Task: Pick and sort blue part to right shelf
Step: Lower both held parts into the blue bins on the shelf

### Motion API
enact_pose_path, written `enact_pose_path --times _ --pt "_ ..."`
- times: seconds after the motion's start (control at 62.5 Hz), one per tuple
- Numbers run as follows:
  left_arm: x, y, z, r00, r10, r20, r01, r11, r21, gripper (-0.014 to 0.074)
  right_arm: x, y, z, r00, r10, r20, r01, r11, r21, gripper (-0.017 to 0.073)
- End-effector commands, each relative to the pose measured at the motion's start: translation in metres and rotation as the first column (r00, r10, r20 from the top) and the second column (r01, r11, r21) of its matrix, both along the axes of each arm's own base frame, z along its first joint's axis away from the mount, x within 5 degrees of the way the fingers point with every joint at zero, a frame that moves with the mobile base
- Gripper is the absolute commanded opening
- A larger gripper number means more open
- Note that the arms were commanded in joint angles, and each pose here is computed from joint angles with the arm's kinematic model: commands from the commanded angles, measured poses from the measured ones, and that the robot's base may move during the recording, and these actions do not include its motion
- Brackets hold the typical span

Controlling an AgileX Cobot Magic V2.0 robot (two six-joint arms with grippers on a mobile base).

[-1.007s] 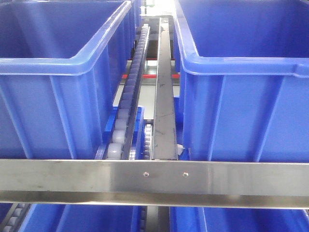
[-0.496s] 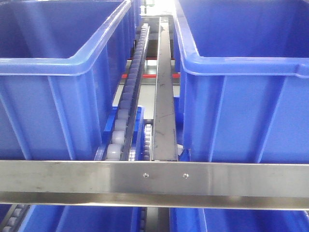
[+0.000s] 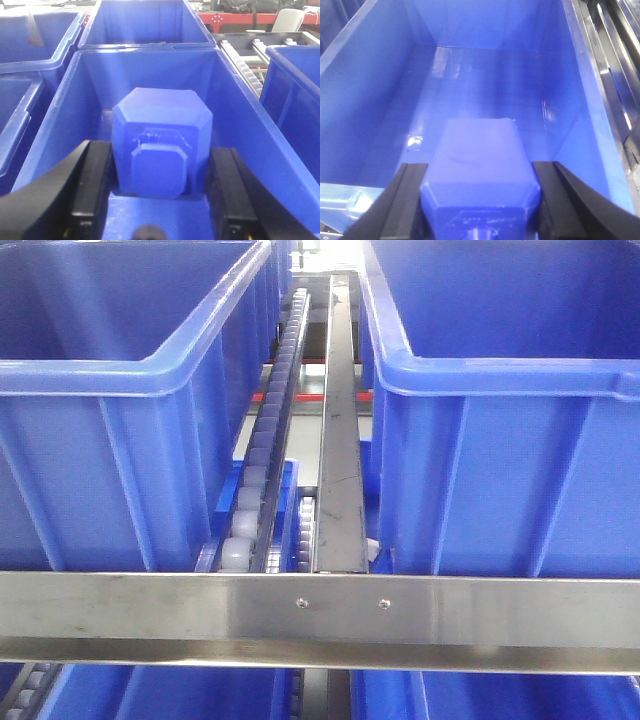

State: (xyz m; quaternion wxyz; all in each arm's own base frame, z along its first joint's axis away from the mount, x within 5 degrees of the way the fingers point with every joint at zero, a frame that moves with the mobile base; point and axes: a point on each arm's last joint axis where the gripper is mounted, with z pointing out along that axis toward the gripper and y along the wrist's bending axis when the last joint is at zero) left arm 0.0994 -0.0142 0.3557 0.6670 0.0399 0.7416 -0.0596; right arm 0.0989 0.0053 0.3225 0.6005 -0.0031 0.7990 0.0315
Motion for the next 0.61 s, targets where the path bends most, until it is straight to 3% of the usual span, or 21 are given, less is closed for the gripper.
enact_pose_path --times 0.0,0.592 --pt "-0.0008 0.0003 0.0185 0.992 0.004 0.124 -0.001 1.000 -0.023 0.0279 0.0020 -0.0008 0.0178 0.993 -0.008 0.121 0.008 1.000 0.000 0.0382" --pt "-0.0009 -0.0001 0.0172 0.994 0.000 0.108 0.003 1.000 -0.027 0.0279 0.0025 -0.0008 0.0190 0.991 -0.008 0.133 0.008 1.000 0.001 0.0382"
